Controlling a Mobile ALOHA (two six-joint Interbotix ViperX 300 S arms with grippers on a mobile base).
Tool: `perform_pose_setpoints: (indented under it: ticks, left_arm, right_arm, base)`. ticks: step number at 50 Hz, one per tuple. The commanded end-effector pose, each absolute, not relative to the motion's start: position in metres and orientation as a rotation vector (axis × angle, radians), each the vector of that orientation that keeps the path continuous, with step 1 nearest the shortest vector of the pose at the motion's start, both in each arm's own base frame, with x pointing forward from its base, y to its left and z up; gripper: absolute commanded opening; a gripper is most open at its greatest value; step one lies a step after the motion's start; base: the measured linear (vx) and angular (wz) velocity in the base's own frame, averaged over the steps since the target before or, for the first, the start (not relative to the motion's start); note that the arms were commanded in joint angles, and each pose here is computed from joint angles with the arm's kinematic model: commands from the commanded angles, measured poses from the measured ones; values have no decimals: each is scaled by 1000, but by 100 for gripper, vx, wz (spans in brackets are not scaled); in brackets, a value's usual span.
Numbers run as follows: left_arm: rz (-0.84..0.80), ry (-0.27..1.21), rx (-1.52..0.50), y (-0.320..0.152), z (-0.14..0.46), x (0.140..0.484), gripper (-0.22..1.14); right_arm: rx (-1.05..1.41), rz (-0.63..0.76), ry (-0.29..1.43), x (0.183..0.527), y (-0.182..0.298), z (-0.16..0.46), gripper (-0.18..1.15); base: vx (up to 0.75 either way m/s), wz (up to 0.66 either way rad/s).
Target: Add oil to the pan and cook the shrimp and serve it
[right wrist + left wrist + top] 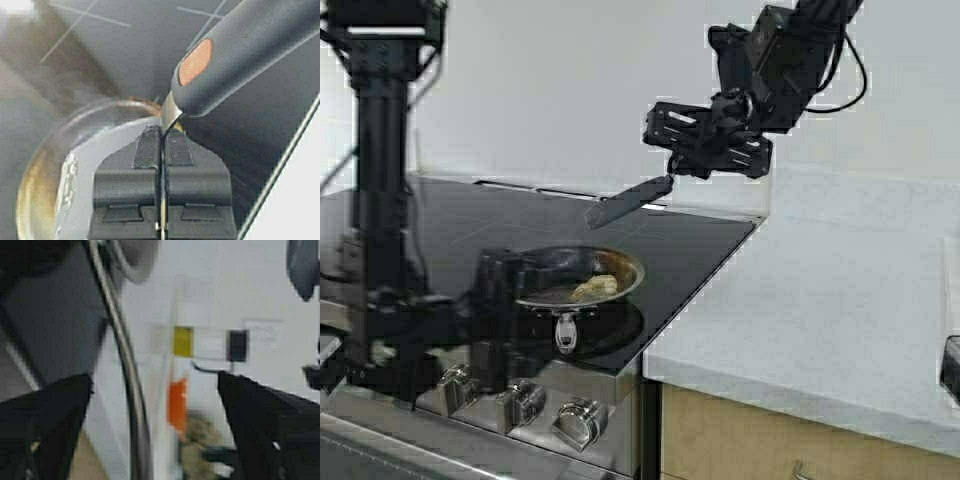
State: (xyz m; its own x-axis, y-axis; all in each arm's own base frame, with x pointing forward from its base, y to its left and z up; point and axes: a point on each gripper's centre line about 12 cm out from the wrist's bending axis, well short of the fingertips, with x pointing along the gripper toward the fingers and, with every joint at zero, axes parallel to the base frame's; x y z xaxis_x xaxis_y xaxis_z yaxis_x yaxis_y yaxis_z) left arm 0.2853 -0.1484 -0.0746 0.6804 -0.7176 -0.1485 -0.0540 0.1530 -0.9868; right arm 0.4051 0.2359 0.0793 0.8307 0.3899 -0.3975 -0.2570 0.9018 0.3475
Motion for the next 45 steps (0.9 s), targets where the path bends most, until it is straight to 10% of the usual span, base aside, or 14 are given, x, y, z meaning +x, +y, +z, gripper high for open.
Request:
perform_pose_setpoints:
  ticks: [1, 45]
  left_arm:
    - [-509, 654, -1252, -126, -45, 275, 103]
    - [-237, 607, -120, -78, 173, 274, 103]
  right_arm:
    - [316, 366, 401, 412, 240, 110, 8]
    - [274, 202, 577, 421, 152, 130, 8]
  base:
    - [0, 0]
    - [0, 0]
